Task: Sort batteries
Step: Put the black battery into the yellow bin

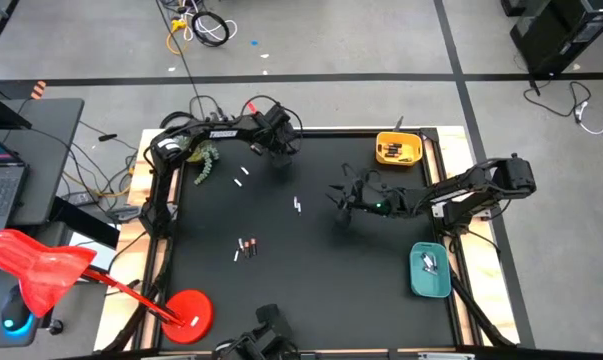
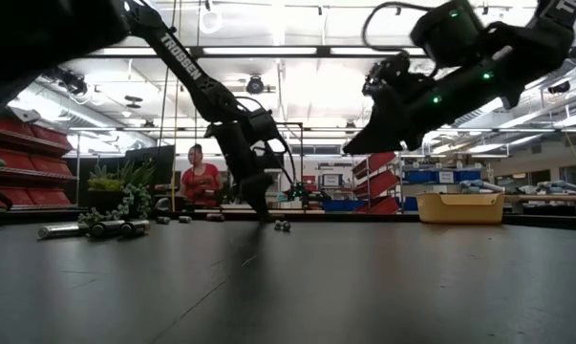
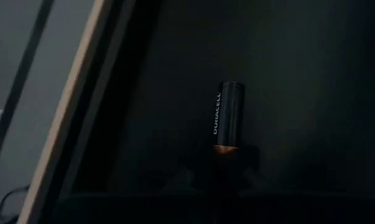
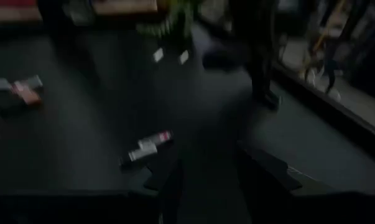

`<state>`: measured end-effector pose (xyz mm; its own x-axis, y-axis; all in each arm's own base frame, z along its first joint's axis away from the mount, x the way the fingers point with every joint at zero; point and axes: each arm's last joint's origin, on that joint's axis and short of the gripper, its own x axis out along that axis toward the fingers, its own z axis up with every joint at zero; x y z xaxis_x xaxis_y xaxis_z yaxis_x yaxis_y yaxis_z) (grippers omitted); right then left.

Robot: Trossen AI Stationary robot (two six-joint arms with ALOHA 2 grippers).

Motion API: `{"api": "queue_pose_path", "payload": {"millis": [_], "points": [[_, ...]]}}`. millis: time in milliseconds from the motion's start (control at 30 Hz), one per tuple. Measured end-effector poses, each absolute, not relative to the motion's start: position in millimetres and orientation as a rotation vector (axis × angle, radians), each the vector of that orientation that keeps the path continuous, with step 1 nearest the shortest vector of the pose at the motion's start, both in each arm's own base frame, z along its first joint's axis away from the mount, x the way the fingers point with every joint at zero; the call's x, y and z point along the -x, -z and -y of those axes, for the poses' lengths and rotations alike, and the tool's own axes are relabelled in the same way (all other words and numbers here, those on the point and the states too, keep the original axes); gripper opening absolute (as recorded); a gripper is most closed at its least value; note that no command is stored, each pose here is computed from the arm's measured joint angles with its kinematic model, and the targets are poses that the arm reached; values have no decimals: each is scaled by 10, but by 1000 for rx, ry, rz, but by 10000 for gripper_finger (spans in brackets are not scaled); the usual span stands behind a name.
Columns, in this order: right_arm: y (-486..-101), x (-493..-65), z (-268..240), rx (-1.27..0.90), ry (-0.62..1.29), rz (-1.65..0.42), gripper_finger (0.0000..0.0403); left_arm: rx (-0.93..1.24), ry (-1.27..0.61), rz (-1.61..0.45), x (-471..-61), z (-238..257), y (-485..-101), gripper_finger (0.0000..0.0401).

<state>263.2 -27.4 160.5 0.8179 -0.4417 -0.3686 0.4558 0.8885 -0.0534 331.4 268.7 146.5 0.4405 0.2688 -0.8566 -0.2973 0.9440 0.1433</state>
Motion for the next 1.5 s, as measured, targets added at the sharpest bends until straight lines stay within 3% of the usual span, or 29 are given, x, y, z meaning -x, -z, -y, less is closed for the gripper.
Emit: {"api": "queue_pose_path", "payload": {"millis": [233, 667, 1033, 1500], "points": [[-1592, -2641, 361, 94, 471, -510, 164, 21, -243, -1043, -3352, -2563, -1554, 0], [-1563, -2609, 457, 299, 447, -603, 255, -39, -95, -992, -3706, -2114, -1623, 0], [-1570, -2597, 475, 329, 534, -613, 224, -128, -15, -838, -4100, -1832, -2083, 0], [-1572, -2599, 460, 435, 512, -642, 213, -164, 65, -771, -4290, -1499, -2181, 0]]}}
